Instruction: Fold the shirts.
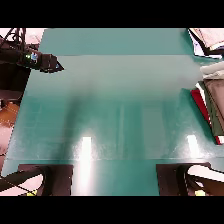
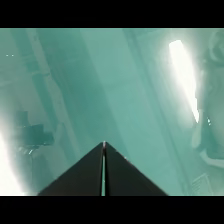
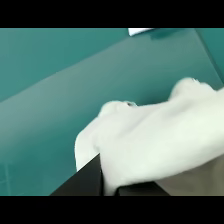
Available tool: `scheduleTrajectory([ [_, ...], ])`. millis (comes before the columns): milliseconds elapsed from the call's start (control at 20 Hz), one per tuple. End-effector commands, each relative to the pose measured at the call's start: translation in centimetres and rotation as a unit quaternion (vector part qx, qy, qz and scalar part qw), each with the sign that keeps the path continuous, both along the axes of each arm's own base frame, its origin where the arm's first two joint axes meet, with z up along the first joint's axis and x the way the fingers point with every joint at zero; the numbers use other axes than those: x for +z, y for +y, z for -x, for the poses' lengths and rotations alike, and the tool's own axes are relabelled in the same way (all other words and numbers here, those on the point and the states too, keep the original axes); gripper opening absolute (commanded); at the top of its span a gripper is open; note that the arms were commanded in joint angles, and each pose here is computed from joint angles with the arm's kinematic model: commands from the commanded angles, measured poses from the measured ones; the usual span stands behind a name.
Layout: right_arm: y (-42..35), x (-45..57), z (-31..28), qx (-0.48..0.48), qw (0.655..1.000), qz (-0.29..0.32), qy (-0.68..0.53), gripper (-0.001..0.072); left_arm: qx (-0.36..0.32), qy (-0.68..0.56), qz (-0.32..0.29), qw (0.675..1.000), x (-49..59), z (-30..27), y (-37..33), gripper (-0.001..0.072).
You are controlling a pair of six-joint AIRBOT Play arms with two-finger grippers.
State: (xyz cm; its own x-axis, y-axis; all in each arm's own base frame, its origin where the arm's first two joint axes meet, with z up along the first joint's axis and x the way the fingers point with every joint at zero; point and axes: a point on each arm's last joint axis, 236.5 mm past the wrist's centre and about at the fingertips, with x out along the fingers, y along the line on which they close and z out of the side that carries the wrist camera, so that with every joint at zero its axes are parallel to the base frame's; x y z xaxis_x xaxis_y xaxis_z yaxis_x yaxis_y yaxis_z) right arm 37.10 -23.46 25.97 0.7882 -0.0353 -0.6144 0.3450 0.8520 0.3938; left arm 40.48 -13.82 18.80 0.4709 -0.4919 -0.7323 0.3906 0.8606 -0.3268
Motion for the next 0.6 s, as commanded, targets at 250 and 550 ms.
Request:
scheduleTrajectory([
  [250, -2.9, -7.2, 11.4, -0.131, 0.984, -0.06, 0.107, 0.0019, -0.012, -0.004, -0.01, 1.0, -0.1, 0.1, 0.0, 0.0021],
  [550, -3.6, -11.3, 18.1, -0.21, 0.961, -0.078, 0.164, 0.0529, -0.022, -0.011, -0.016, 1.0, -0.1, 0.1, 0.0, 0.0021],
])
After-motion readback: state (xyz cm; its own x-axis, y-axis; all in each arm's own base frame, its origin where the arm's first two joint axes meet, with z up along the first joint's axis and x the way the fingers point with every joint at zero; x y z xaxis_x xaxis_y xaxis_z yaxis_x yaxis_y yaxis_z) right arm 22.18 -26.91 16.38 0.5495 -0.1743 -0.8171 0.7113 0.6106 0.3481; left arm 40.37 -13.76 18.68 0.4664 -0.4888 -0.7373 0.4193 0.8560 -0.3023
